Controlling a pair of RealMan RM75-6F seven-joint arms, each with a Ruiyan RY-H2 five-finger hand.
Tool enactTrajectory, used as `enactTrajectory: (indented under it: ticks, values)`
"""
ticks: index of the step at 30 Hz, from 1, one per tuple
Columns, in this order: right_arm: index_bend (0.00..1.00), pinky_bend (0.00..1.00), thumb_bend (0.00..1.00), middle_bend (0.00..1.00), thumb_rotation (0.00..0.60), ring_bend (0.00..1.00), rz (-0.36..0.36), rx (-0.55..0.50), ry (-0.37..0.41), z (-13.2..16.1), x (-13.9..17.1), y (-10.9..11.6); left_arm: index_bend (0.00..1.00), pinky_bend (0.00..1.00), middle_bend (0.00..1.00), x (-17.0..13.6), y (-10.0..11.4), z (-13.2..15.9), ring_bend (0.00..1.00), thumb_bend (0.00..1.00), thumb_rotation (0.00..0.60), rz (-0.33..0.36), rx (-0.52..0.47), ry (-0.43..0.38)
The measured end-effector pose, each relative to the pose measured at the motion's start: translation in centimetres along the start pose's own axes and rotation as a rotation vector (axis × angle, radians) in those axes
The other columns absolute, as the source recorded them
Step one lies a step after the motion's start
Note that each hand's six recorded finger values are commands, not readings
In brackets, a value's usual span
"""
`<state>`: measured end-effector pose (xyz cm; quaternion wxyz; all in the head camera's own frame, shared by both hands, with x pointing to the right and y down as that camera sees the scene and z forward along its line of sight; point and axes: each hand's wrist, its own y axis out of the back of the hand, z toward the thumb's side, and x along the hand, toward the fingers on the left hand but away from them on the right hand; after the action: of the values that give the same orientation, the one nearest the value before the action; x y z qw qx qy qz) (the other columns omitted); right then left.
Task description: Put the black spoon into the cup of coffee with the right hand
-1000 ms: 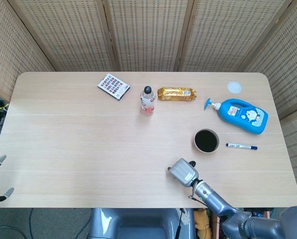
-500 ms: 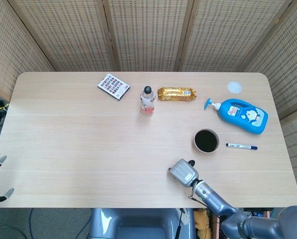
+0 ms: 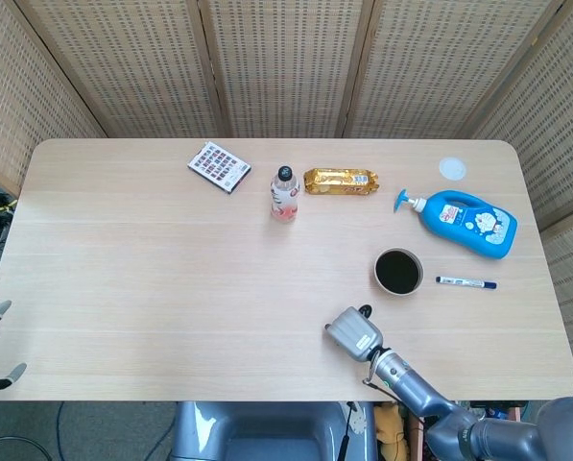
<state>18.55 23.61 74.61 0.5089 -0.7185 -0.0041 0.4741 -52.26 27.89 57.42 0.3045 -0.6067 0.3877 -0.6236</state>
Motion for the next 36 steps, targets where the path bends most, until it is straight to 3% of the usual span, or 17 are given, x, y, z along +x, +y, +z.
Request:
enactTrajectory:
  ticks: [20, 36]
  values:
    - [0.65, 0.94, 0.58, 0.9, 0.6, 0.94, -0.048, -0.118, -0.054, -1.0, 0.5, 1.7, 0.0, 0.0, 0.0, -0.1, -0.2, -0.4, 0.0, 0.23, 0.6, -0.002, -0.006, 0.007]
    - [0.67, 0.95, 0.6, 0.91, 0.6, 0.94, -0.132, -0.41, -0.084, -2.9, 2.3, 6.2, 0.0, 0.0, 0.0, 0.0, -0.2, -0.1, 0.0, 0.23, 0.6, -0.001, -0.009, -0.003]
